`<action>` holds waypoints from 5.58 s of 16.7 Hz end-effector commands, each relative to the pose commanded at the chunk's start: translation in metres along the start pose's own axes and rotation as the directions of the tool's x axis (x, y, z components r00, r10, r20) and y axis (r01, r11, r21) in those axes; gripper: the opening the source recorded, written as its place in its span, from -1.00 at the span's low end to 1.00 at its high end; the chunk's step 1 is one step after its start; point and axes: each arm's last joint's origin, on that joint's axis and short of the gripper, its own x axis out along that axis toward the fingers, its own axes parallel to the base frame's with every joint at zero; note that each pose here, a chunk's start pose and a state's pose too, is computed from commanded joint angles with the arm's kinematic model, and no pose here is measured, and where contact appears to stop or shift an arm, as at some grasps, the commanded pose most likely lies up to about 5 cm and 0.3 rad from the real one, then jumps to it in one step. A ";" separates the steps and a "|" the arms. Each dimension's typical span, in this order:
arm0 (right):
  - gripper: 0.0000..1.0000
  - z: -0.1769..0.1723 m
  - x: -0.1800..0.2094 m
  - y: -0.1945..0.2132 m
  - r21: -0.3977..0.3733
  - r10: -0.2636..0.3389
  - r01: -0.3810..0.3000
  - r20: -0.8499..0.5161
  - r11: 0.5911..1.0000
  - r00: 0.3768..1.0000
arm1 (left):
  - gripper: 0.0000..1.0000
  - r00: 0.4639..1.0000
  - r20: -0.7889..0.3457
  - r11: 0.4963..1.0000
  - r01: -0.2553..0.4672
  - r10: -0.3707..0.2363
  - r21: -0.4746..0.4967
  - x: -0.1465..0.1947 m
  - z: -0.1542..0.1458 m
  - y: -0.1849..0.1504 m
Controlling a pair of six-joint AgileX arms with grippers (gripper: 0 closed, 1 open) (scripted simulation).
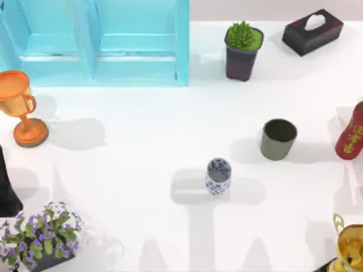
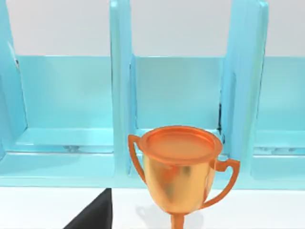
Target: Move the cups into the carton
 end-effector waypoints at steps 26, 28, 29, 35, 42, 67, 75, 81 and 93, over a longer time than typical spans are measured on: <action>1.00 0.125 0.236 0.100 0.072 0.070 -0.001 -0.966 0.997 0.250 | 1.00 1.000 0.000 1.000 0.000 0.000 0.000 0.000 0.000 0.000; 1.00 0.111 0.257 0.114 0.050 0.048 0.005 -0.986 0.999 0.160 | 1.00 1.000 0.000 1.000 0.000 0.000 0.000 0.000 0.000 0.000; 1.00 0.104 0.266 0.120 0.039 0.038 0.007 -0.992 0.999 0.120 | 1.00 1.000 0.000 1.000 0.000 0.000 0.000 0.000 0.000 0.000; 1.00 0.079 0.289 0.139 0.001 0.001 0.010 -1.000 1.000 0.000 | 1.00 1.000 0.000 1.000 0.000 0.000 0.000 0.000 0.000 0.000; 1.00 0.076 0.289 0.136 0.002 0.002 0.012 -1.000 1.000 0.002 | 1.00 1.000 0.000 1.000 0.000 0.000 0.000 0.000 0.000 0.000; -0.06 -0.021 0.289 0.139 0.001 0.001 0.010 -1.000 1.000 0.000 | 1.00 1.000 0.000 1.000 0.000 0.000 0.000 0.000 0.000 0.000; -1.00 -0.021 0.289 0.139 0.001 0.001 0.010 -1.000 1.000 0.000 | 1.00 1.000 0.000 1.000 0.000 0.000 0.000 0.000 0.000 0.000; -1.00 -0.021 0.289 0.139 0.001 0.001 0.010 -1.000 1.000 0.000 | 1.00 1.000 0.000 1.000 0.000 0.000 0.000 0.000 0.000 0.000; -1.00 0.047 0.283 0.109 -0.004 -0.004 -0.031 -1.000 1.000 -0.014 | 1.00 1.000 0.000 1.000 0.000 0.000 0.000 0.000 0.000 0.000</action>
